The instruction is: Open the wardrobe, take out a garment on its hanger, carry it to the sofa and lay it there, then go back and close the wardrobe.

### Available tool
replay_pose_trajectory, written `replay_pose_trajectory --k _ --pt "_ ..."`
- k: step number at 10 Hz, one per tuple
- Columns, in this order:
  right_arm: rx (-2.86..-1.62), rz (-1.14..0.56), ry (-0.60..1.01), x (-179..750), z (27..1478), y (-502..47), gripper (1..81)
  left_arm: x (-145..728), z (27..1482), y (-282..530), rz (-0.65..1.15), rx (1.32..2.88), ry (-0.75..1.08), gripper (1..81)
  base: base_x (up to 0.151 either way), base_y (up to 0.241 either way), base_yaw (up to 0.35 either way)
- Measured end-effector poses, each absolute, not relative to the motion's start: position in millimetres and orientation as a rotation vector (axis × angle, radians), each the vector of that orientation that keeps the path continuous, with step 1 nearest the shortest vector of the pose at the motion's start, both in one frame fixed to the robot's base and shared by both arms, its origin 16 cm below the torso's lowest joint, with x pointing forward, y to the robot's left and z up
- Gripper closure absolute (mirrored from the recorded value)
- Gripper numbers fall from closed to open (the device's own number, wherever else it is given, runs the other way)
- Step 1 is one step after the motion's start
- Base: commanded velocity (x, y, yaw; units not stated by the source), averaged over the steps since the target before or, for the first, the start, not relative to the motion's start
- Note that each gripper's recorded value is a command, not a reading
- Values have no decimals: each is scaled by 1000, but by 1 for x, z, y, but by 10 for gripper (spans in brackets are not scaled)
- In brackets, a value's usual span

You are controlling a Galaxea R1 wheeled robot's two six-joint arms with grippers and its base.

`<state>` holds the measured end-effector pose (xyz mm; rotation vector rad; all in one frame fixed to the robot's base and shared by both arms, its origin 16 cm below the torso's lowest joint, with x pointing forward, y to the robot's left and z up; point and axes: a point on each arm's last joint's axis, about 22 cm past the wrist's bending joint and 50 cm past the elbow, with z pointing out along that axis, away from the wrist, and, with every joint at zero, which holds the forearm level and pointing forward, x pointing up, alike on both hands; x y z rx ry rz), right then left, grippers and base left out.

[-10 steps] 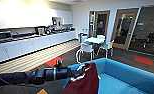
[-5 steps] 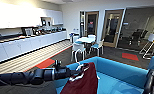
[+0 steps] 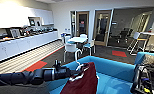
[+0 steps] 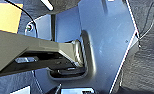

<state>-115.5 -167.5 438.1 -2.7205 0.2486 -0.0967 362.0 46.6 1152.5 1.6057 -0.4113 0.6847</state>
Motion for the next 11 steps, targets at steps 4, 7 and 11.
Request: replay_pose_trajectory --k 4,7,11 --pt "-2721 -96 248 -116 438 -168 10 363 1151 48 687 1612 -410 811 0 0 -251" --pt "-2719 -93 244 -117 438 -165 10 363 1147 49 692 1633 -416 811 0 0 -189" --pt "-2712 -99 244 -113 438 -160 10 362 1146 48 689 1636 -422 811 0 0 0"
